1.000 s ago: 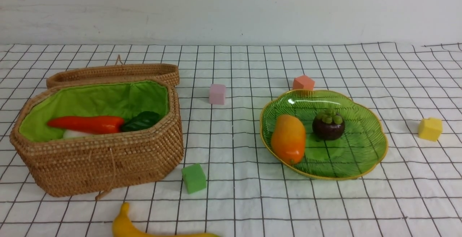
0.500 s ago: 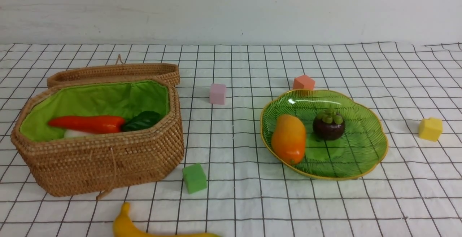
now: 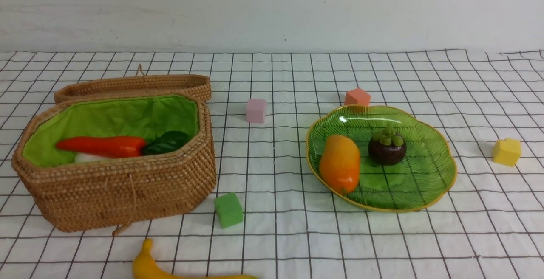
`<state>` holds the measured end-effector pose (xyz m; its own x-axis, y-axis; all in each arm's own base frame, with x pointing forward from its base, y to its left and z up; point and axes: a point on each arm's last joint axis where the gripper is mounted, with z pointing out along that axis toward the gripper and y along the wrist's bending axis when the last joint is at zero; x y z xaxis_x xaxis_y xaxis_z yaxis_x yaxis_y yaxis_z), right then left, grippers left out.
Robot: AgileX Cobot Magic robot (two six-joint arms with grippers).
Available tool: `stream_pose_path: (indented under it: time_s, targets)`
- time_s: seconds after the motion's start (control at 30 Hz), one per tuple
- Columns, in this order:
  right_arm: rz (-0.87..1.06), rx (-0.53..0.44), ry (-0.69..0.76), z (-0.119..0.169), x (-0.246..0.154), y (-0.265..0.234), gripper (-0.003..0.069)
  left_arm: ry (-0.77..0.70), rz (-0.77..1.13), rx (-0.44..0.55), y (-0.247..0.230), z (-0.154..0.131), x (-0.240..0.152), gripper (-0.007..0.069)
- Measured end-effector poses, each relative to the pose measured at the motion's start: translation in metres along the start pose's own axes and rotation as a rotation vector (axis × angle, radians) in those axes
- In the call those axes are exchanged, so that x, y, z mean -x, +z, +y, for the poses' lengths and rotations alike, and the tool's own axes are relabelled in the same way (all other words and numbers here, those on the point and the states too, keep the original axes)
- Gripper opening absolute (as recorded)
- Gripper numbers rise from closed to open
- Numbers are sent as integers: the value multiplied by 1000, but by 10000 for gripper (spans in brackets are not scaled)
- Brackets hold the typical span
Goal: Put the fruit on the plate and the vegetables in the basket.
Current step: Use the left arm to grab a banana and put it into the right plate
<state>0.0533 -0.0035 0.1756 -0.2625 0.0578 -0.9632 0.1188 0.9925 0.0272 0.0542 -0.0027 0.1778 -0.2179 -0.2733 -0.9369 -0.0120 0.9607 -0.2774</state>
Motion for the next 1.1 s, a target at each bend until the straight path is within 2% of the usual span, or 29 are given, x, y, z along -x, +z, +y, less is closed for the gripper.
stream_pose_path:
  time_s: [0.13,0.17,0.2,0.23,0.3,0.33,0.47,0.5,0.57,0.6,0.63,0.67,0.77,0.8,0.87,0.93,1.0,1.1]
  targets:
    - [0,0,0,0,0,0,48,-211,-186,-90,-2,-6,18,239]
    - [0,0,0,0,0,0,48,-225,-199,-96,-2,-7,19,239]
    - [0,0,0,0,0,0,51,-351,-332,-147,-6,-8,31,239]
    - [0,0,0,0,0,0,53,-405,-414,-173,-9,-7,39,239]
    - [0,0,0,0,0,0,55,-439,-497,-195,-12,-7,45,239]
    - [0,0,0,0,0,0,57,-482,-625,-231,-20,-6,57,239]
    - [-1,0,0,0,0,0,62,-481,-767,-300,-40,-15,90,239]
    - [-1,0,0,0,0,0,64,-452,-832,-343,-59,-24,115,239]
    - [-1,0,0,0,0,0,67,-414,-850,-355,-69,-30,131,239]
    - [-1,0,0,0,0,0,69,-345,-860,-362,-88,-43,165,239]
    - [-1,0,0,0,0,0,69,-338,-841,-353,-86,-43,164,239]
    - [-1,0,0,0,0,0,71,-267,-776,-327,-92,-55,193,239]
    - [-1,0,0,0,0,0,75,-181,-623,-265,-82,-64,212,239]
    - [-1,0,0,0,0,0,77,-89,-445,-195,-62,-68,219,239]
    - [-1,0,0,0,0,0,80,14,-242,-124,-38,-69,218,239]
    - [-1,0,1,0,0,0,81,65,-150,-93,-25,-68,214,239]
    - [-1,0,1,0,0,0,85,156,25,-46,4,-66,206,239]
    - [-2,0,1,0,0,0,88,137,170,-39,38,-65,196,239]
